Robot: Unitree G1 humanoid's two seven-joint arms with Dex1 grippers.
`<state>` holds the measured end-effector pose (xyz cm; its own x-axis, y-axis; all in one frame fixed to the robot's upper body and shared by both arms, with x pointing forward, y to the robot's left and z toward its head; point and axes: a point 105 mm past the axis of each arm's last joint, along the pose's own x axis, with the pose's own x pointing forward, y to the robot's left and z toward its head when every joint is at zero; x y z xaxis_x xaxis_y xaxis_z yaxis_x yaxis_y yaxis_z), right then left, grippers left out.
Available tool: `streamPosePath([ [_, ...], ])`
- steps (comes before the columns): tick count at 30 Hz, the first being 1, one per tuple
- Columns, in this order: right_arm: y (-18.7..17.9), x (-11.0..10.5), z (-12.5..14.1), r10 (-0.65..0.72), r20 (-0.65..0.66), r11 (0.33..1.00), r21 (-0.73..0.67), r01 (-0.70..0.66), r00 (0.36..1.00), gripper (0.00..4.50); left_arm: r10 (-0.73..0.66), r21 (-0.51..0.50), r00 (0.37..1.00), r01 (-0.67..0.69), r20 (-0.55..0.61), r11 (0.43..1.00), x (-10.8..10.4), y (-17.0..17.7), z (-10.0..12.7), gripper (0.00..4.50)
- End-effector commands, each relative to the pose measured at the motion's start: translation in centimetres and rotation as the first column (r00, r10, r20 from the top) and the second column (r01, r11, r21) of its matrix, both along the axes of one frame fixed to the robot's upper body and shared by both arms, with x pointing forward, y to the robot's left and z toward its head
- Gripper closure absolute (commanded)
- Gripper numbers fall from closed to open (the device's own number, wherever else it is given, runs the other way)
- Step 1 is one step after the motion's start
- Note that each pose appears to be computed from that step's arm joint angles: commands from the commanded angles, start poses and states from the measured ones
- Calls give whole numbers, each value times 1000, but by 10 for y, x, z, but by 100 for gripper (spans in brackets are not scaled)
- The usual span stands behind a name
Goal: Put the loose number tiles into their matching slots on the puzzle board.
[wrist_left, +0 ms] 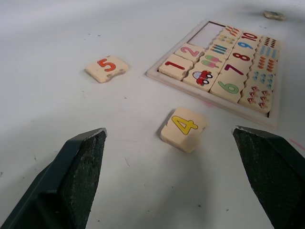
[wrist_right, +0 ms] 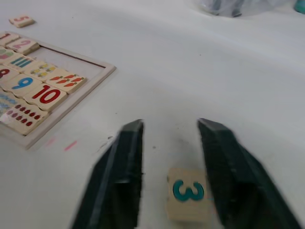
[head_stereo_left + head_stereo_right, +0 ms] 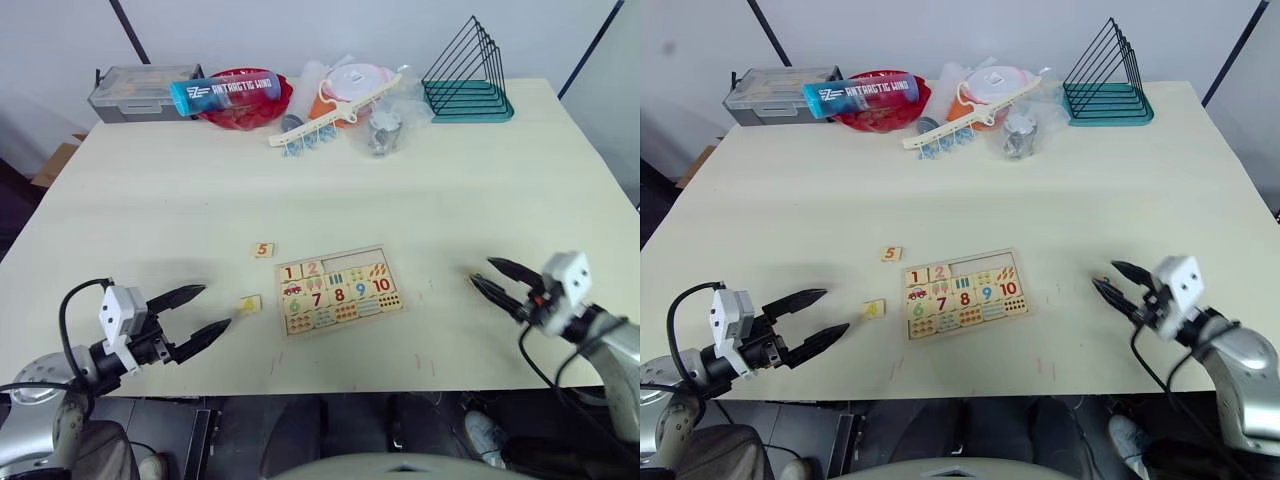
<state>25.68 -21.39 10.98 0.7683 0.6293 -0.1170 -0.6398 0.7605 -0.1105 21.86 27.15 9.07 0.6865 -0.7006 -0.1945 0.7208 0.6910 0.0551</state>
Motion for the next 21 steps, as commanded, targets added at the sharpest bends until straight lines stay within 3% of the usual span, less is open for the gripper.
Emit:
streamPosePath([
  [1,-26,-27,8,-44,45,999,12,43,998,135,4,-16,1000,-4,-3,1000,-7,1,6,0],
  [4,-40,-46,2,-77,40,997,7,77,996,5,25,-7,1000,-25,-9,1000,-9,4,6,0],
  [11,-47,-71,-10,-109,9,994,17,109,994,5,34,-22,999,-35,-28,999,-16,1,7,0],
  [21,-41,-79,-13,-92,14,995,26,92,996,5,34,-8,999,-34,-4,999,-13,-4,10,0],
])
